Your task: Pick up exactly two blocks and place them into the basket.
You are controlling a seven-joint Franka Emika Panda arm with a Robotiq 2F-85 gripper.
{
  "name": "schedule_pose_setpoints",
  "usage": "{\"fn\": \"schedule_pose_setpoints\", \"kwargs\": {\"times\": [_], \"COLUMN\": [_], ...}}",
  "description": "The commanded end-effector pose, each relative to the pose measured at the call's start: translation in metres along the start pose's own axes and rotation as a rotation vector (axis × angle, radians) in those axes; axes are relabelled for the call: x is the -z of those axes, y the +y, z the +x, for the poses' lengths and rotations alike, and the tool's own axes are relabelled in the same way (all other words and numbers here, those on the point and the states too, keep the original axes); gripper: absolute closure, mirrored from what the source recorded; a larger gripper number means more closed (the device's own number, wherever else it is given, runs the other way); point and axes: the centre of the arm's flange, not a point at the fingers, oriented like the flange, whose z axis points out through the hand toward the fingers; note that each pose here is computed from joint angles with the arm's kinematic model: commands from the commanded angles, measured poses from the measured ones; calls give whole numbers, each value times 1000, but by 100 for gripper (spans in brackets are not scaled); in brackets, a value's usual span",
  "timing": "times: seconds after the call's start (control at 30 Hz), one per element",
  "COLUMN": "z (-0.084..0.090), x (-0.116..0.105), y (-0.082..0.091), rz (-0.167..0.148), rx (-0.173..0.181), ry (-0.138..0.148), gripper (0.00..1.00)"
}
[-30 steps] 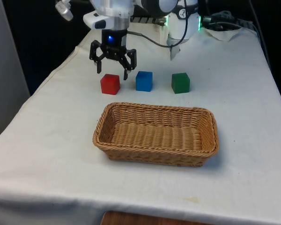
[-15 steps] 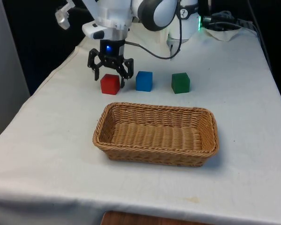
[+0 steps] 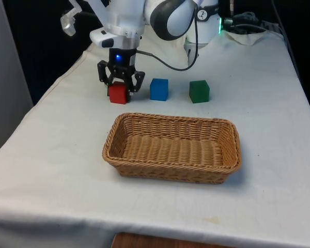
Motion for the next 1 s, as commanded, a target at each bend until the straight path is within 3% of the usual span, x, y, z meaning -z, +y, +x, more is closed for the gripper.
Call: {"fn": "schedule_pose_setpoints", "kwargs": {"times": [0.0, 0.03, 0.2, 0.23, 0.27, 0.5, 0.53, 0.97], "z": [1, 1, 1, 0, 1, -5, -3, -12], "x": [0, 0, 0, 0, 0, 15, 10, 50], "y": [0, 0, 0, 0, 0, 8, 8, 17], "rz": [3, 4, 4, 0, 4, 0, -2, 24], "rx": [2, 2, 2, -1, 2, -3, -8, -7], "ry": [12, 13, 13, 0, 13, 11, 12, 47], "gripper": [91, 100, 100, 100, 100, 100, 100, 100]}}
